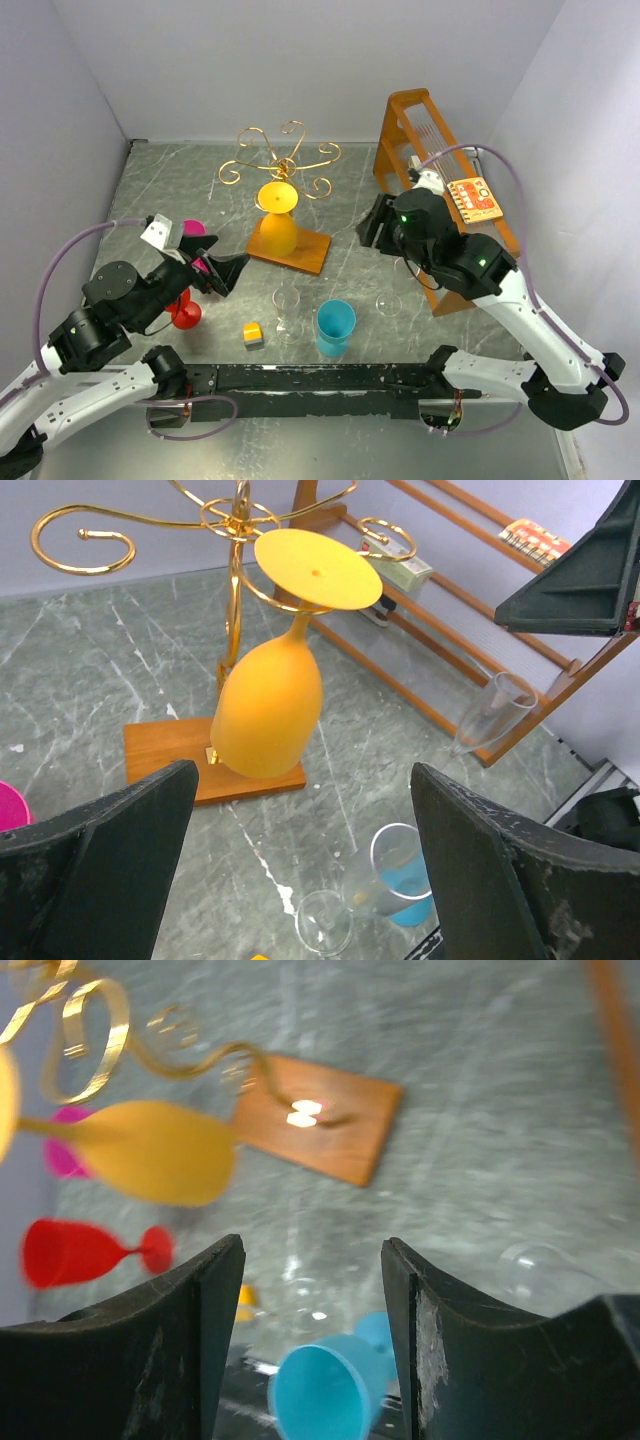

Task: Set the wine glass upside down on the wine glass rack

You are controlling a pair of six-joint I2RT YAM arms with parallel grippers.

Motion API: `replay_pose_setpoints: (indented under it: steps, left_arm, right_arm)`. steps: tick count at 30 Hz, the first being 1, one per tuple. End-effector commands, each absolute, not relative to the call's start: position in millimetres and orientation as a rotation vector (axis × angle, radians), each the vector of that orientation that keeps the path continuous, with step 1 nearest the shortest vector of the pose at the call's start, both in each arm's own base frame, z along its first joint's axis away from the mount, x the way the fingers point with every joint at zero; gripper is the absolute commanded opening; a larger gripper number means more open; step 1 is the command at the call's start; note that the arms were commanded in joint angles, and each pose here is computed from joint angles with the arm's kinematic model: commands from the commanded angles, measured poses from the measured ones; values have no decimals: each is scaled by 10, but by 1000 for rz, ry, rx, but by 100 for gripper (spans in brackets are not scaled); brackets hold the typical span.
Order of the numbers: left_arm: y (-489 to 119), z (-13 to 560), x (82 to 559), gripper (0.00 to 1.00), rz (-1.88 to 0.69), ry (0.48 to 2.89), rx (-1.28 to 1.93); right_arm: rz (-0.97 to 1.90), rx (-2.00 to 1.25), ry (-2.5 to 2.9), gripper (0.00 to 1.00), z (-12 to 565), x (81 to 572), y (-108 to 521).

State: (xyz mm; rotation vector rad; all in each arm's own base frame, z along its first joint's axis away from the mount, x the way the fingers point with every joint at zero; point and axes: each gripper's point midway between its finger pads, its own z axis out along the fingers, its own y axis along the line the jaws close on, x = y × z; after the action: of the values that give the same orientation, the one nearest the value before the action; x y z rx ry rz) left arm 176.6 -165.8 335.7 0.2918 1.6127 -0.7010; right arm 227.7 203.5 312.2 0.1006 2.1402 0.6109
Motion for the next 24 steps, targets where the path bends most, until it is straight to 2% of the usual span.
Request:
replay_pose_setpoints:
  steps: [1, 15, 24]
  left_arm:
    - [-1665, 3600, 1653, 98, -786, 1563, 284]
    - [-1629, 3708, 1644, 98, -784, 1560, 274]
    - [-1657, 3688, 1632, 97, -831, 1563, 234]
  right_arm:
    - [33, 270, 2192, 57, 2890, 2141, 984]
    - [-7, 271, 2281, 54, 2518, 1973, 904]
    - [34, 216, 2324, 40, 2268, 2006, 1073]
